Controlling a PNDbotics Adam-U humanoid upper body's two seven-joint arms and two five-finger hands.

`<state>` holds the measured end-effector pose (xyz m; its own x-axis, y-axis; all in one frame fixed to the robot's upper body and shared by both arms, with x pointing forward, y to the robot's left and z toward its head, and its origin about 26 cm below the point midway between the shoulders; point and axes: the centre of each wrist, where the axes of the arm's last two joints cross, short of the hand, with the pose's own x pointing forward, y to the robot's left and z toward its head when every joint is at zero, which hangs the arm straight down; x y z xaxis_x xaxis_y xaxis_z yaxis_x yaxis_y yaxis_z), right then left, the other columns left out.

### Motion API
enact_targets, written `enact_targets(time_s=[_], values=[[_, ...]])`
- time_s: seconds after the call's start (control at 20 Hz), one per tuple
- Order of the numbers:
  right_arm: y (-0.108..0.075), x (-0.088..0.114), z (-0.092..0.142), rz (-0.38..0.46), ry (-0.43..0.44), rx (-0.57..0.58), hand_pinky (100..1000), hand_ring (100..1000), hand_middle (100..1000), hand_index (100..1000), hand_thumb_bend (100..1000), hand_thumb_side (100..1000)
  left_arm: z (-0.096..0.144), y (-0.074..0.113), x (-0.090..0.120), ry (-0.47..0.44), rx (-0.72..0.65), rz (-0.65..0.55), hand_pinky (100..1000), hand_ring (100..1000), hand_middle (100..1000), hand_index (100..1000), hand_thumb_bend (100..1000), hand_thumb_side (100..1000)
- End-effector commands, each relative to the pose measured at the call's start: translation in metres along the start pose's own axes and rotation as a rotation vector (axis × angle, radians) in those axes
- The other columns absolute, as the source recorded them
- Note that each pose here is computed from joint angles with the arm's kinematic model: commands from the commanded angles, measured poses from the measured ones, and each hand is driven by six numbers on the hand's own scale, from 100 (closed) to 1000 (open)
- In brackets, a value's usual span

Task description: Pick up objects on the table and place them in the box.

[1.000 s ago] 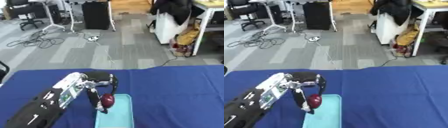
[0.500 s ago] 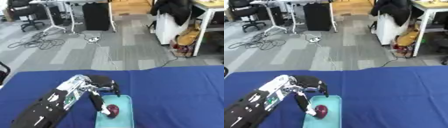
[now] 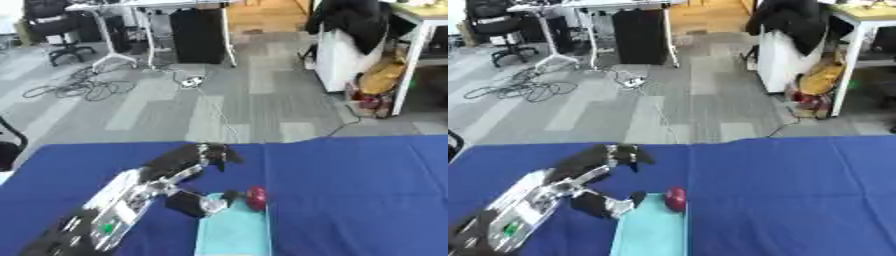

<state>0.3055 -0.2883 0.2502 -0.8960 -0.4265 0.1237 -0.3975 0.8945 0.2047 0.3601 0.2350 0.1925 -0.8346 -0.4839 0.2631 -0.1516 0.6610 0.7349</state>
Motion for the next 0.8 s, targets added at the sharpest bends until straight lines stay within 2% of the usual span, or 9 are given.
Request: enact_targets(time_s=[0.05,0.2,0.35,0.45,0.6,0.7,0.8], values=[[-0.003,0.007,-0.005,0.034,-0.026,0.041,123,260,258,519,100,753,0.008,0.037,0.048,-0.044,0.275,0.087,488,492,590,778,100,663],[-0.008,0.01,0.004,0.067,-0.022,0.051,116,256,256,522,100,749,0.023,0.037,0.049,-0.031,0.418,0.136,486,485,588,770,100,671],[-0.011,0.012,0.012,0.09,-0.014,0.064,112,254,256,523,100,748,0.026,0.033,0.049,-0.021,0.514,0.165,483,480,582,761,100,672],[-0.012,0.012,0.016,0.096,-0.01,0.072,111,254,256,523,100,748,0.025,0.03,0.05,-0.013,0.479,0.169,484,484,598,737,100,664],[-0.012,0.012,0.02,0.098,-0.005,0.083,108,252,255,526,100,746,0.026,0.025,0.051,-0.011,0.412,0.198,479,479,592,764,100,667],[-0.012,0.011,0.023,0.099,0.0,0.091,106,251,255,526,100,745,0.023,0.026,0.052,-0.04,0.432,0.232,482,491,604,713,100,667],[-0.012,0.011,0.025,0.099,0.005,0.099,105,250,255,528,100,744,0.021,0.027,0.052,-0.069,0.455,0.254,486,499,613,706,100,670]])
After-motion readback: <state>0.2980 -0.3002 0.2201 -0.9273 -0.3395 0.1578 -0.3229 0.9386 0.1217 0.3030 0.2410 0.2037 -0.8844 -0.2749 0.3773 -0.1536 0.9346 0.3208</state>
